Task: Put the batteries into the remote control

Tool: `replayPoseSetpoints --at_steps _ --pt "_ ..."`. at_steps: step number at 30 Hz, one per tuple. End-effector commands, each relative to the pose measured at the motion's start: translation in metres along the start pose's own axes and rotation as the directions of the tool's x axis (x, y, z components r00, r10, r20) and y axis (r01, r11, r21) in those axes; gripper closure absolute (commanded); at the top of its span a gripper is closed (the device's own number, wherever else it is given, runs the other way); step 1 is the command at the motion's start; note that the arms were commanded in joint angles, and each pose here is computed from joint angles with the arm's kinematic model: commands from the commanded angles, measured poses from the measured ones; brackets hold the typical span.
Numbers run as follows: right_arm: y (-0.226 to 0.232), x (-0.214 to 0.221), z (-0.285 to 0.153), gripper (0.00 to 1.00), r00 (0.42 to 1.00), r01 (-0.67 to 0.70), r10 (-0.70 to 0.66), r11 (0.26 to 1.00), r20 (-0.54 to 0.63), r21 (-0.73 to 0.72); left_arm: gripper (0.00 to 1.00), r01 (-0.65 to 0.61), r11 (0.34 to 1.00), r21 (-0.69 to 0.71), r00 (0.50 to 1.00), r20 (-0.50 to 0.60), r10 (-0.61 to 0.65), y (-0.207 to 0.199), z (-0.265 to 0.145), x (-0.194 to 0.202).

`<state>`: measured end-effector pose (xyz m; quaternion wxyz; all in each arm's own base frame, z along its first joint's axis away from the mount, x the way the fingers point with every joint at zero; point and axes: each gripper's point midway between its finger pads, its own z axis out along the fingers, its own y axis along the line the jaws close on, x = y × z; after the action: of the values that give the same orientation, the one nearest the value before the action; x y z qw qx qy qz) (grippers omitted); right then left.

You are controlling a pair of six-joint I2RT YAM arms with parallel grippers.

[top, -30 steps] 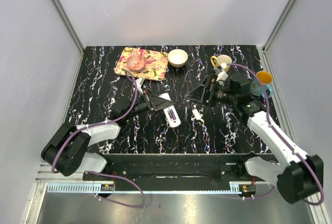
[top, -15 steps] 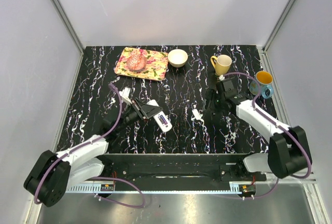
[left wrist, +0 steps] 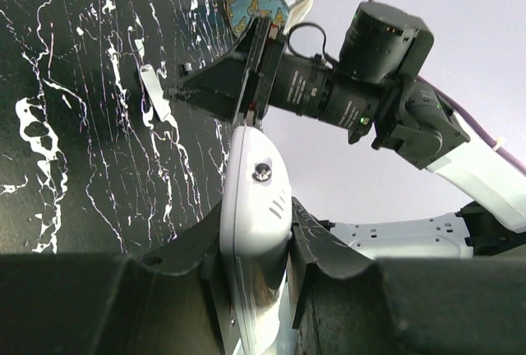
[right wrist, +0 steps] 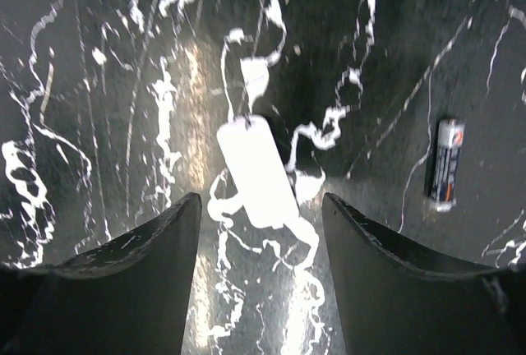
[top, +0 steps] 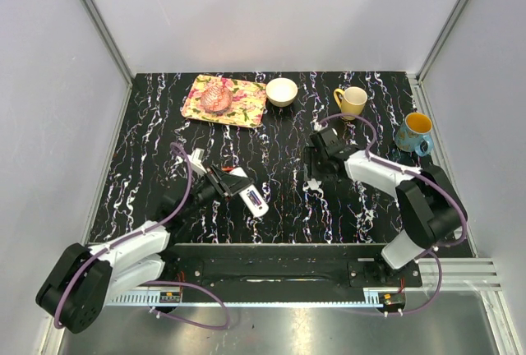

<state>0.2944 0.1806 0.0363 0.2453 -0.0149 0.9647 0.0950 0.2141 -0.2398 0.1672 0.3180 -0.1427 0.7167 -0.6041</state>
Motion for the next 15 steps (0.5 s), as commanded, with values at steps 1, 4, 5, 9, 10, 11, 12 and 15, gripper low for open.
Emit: replayPoseSetpoints --at_steps 1,4,5,9,10,11,12,15 --pt "0.018 -0.05 0.001 0.34 0.989 0.04 -0.037 0.999 0.141 -0.016 1.0 -0.02 0.998 0.067 0.999 0.047 0.017 -0.017 -0.003 -0.009" --pt "0.024 -0.058 0.006 0.38 0.989 0.038 -0.033 0.999 0.144 -0.029 1.0 -0.021 0.998 0.061 0.999 0.048 0.018 -0.015 -0.004 -0.009" --pt "0.026 -0.062 0.007 0.4 0.988 0.036 -0.031 0.999 0.149 -0.032 1.0 -0.021 0.998 0.061 0.999 0.047 0.018 -0.016 -0.004 -0.009" --pt "0.026 -0.062 0.018 0.53 0.99 0.038 -0.035 0.999 0.134 -0.017 1.0 -0.022 0.998 0.056 0.999 0.047 0.02 -0.014 -0.004 -0.008" --pt "0.026 -0.061 0.02 0.55 0.991 0.038 -0.036 0.999 0.128 -0.016 1.0 -0.024 0.998 0.057 0.999 0.046 0.021 -0.015 -0.005 -0.008" --pt "0.027 -0.062 0.021 0.58 0.991 0.039 -0.037 0.999 0.128 -0.015 1.0 -0.023 0.998 0.054 0.999 0.045 0.02 -0.014 -0.005 -0.008" --pt "0.026 -0.06 0.023 0.59 0.992 0.038 -0.036 0.999 0.122 -0.01 1.0 -0.024 0.998 0.053 0.999 0.044 0.021 -0.013 -0.005 -0.007" --pt "0.027 -0.057 0.027 0.61 0.993 0.042 -0.041 0.999 0.109 -0.007 1.0 -0.022 0.999 0.048 0.999 0.044 0.02 -0.012 -0.005 -0.007"
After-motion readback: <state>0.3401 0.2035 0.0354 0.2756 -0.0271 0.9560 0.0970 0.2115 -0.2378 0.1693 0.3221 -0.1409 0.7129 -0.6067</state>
